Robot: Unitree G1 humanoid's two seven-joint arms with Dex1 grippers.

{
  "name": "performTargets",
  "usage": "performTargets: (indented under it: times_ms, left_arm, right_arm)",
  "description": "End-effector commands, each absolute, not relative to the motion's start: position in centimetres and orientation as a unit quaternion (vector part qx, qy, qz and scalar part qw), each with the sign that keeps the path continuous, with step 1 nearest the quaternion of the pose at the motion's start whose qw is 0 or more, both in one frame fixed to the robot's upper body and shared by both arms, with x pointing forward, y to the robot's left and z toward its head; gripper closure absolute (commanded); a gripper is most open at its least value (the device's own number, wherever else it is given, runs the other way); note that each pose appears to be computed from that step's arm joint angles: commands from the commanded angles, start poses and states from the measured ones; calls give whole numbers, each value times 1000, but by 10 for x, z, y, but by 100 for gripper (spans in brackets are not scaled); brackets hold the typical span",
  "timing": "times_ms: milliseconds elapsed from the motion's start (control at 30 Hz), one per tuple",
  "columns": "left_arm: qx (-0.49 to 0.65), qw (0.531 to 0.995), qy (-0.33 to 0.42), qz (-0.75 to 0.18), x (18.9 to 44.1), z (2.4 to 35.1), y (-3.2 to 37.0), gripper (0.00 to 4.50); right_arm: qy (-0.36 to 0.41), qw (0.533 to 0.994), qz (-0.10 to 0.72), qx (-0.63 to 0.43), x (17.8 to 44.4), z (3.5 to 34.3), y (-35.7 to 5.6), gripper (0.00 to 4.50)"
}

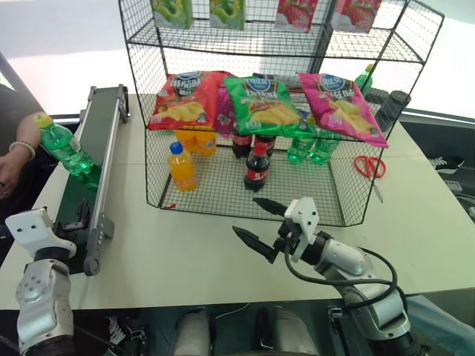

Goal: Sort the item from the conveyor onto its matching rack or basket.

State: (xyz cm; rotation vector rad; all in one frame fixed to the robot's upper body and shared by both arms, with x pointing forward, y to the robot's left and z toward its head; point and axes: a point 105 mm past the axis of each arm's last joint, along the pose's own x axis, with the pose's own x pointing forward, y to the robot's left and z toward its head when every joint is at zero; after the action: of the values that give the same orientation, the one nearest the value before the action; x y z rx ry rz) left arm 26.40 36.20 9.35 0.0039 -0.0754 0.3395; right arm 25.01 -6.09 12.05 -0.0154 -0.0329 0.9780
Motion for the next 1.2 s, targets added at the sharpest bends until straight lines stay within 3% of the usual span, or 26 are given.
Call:
performTargets:
  times_ms: [33, 1200]
  left_arm:
    - [15, 981, -64, 183, 260, 108, 371, 0]
    - [24, 977, -88, 192, 261, 119, 374, 0]
  right_arm:
    - [-41, 879, 474, -8, 250, 133, -59, 5]
    - [-49, 875, 482, -5, 251, 138, -55, 5]
